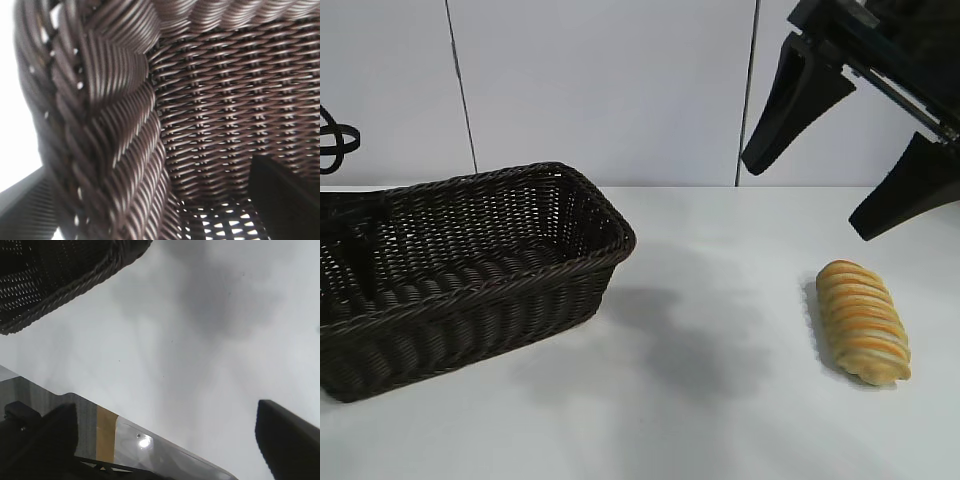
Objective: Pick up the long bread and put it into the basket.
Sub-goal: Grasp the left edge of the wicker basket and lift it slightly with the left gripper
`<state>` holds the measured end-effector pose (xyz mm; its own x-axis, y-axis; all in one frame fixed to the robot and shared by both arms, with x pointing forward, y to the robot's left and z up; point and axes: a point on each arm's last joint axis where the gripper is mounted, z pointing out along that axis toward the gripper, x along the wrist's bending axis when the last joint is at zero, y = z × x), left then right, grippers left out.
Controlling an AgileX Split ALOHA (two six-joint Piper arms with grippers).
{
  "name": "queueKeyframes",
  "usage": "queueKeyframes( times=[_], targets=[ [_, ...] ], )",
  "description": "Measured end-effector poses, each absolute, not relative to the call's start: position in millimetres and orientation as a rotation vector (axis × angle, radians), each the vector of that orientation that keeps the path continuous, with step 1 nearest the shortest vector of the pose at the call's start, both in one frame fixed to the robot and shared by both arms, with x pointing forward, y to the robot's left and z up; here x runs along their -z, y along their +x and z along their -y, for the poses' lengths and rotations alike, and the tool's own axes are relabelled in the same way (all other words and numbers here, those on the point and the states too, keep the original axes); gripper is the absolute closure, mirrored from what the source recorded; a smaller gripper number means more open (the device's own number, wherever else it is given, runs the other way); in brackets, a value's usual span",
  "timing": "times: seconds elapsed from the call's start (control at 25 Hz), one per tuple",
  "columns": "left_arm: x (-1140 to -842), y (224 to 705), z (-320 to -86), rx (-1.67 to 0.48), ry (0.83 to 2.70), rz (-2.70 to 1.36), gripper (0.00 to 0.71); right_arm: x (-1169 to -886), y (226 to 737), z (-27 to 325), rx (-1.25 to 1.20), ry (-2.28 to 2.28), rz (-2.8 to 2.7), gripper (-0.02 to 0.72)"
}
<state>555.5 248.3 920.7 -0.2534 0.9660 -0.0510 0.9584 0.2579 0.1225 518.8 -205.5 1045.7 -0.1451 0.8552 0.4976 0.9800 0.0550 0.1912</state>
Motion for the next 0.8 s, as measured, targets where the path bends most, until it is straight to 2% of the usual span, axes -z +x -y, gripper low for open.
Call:
queueKeyframes(
  times=[0.12, 0.28, 0.36, 0.56, 0.8],
  targets=[
    [-920.7, 555.8, -248.2, -0.103, 1.842, -2.395, 0.147, -1045.7, 518.7, 205.5, 0.718, -1.867, 2.082, 0.02],
    [-920.5, 555.5, -248.7, -0.103, 1.844, -2.396, 0.388, -1045.7, 518.7, 205.5, 0.717, -1.866, 2.082, 0.02],
    [-920.5, 555.6, -248.1, -0.097, 1.829, -2.402, 0.459, -1045.6, 518.6, 205.4, 0.716, -1.866, 2.082, 0.02],
    [-921.1, 557.6, -246.8, -0.096, 1.781, -2.402, 0.543, -1045.6, 518.6, 205.4, 0.716, -1.866, 2.082, 0.02],
    [-923.3, 559.3, -246.3, -0.098, 1.77, -2.399, 0.564, -1045.6, 518.6, 205.4, 0.716, -1.866, 2.082, 0.02]
  ],
)
